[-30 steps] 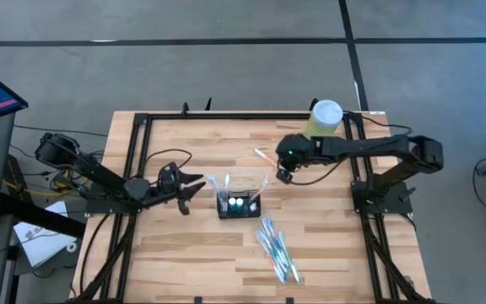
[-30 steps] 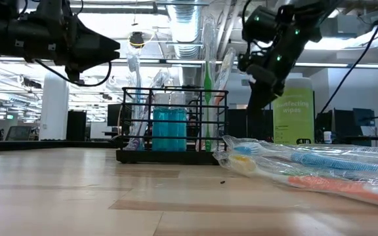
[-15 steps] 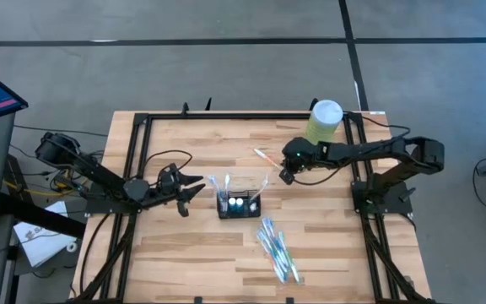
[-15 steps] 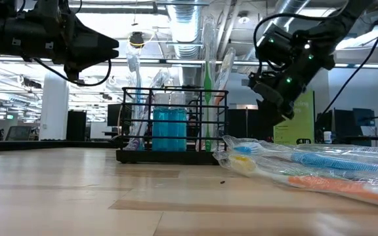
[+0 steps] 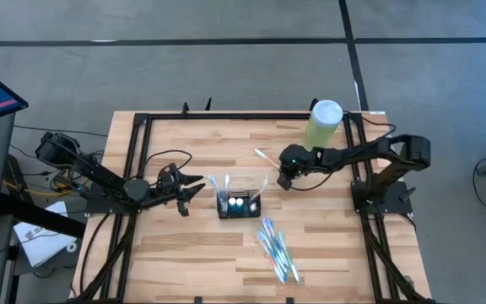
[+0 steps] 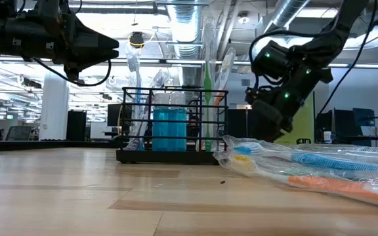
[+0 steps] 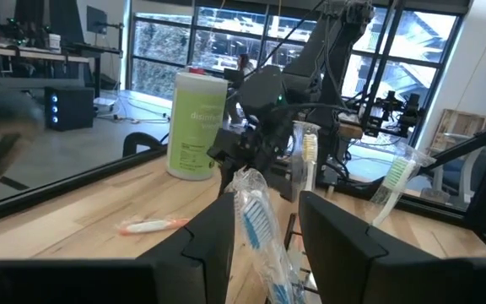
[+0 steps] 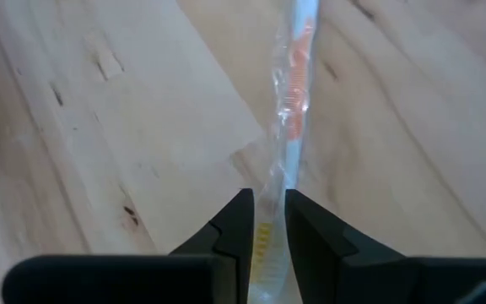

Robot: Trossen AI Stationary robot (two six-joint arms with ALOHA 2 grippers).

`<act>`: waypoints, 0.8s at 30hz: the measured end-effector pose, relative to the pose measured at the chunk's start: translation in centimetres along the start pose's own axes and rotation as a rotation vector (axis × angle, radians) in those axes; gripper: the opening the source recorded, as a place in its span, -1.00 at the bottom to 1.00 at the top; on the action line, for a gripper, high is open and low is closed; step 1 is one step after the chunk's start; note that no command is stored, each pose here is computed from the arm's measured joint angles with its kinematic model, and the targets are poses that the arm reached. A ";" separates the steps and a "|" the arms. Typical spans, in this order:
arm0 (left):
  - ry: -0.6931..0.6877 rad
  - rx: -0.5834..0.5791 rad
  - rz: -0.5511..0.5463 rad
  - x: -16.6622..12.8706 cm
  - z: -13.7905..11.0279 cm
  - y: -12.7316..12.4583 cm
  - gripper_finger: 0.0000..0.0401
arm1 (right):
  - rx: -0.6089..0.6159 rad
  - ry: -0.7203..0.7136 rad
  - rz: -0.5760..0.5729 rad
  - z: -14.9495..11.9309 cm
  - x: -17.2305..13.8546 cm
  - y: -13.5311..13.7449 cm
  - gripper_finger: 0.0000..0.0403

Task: Pick & Place toothbrushing station
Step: Put the orange toothbrush into the mesh

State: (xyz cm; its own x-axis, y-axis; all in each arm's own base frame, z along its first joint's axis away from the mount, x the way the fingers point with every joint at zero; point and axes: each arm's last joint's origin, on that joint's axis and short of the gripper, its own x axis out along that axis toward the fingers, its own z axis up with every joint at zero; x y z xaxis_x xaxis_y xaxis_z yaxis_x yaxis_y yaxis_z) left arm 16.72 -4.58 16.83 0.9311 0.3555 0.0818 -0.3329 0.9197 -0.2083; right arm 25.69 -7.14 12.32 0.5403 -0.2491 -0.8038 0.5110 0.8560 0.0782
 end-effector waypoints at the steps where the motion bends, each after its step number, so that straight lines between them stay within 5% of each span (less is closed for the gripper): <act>1: 0.000 0.000 0.000 0.0 0.0 0.0 -0.37 | -0.005 0.001 0.003 -0.1 0.2 0.1 -0.68; 14: 0.000 0.000 -0.001 0.0 0.0 0.0 -0.37 | -0.039 0.014 -0.006 -0.4 1.3 0.3 -0.38; 24: 0.001 0.000 -0.005 0.0 0.0 0.0 -0.37 | -0.054 0.016 -0.013 -0.4 1.1 0.3 -0.94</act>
State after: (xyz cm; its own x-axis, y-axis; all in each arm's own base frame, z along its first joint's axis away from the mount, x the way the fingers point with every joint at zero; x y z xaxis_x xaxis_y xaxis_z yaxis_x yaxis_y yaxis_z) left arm 16.73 -4.60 16.83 0.9330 0.3505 0.0816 -0.3281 0.9216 -0.2074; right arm 26.17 -6.98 11.18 0.5233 -0.2533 -0.8136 0.4810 0.8760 0.0366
